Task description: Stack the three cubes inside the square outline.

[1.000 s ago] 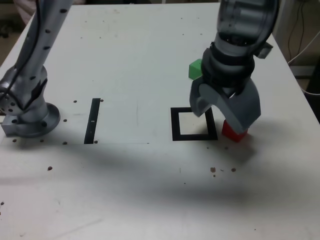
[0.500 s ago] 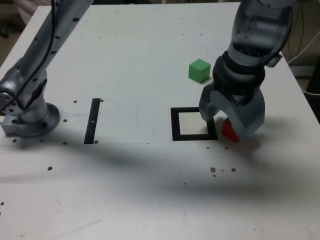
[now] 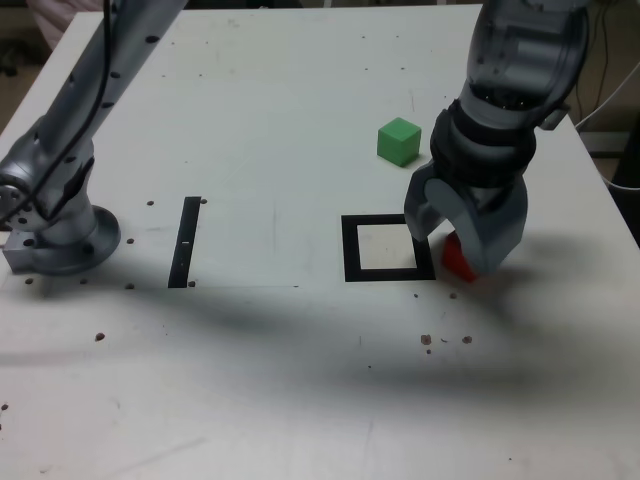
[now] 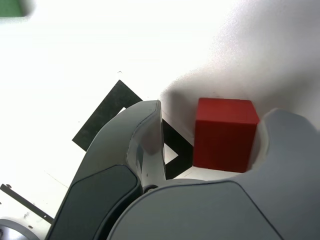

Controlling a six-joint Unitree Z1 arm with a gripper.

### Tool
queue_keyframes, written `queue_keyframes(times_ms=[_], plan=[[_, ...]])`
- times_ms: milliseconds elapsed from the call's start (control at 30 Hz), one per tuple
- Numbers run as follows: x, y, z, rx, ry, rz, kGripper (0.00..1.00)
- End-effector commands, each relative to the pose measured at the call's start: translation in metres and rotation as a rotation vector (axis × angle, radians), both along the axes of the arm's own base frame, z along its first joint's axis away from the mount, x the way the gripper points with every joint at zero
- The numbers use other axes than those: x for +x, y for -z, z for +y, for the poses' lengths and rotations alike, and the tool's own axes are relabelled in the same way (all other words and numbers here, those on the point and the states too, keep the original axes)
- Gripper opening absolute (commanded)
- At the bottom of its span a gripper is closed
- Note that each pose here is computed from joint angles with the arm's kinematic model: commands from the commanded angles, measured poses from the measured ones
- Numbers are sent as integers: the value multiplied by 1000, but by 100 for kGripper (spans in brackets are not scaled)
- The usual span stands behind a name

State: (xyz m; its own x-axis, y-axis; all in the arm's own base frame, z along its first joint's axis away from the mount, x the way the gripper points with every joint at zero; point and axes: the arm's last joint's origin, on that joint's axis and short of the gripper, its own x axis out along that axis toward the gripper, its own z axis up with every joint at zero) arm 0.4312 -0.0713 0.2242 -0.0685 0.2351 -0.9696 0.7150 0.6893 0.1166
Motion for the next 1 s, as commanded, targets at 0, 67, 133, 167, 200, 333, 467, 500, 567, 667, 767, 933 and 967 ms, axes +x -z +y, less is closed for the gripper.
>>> queue_keyframes(times_ms=[0, 67, 133, 167, 200, 333, 467, 500, 567, 667, 767, 933, 967], plan=[[0, 4, 0, -3, 0, 13, 54], [-1, 5, 0, -4, 0, 18, 54], [-1, 6, 0, -4, 0, 20, 51], [-1, 6, 0, -5, 0, 20, 50], [-1, 7, 0, -5, 0, 19, 48], [-1, 8, 0, -5, 0, 18, 40], [-2, 9, 0, -4, -4, 21, 36], [-2, 9, 1, -4, -6, 22, 36], [-4, 8, 1, -4, -12, 24, 36], [-11, 3, 2, -4, -23, 28, 36], [-23, -6, 3, -7, -35, 26, 36], [-46, -28, 9, 1, -64, -7, 36], [-49, -31, 11, 5, -74, -15, 36]])
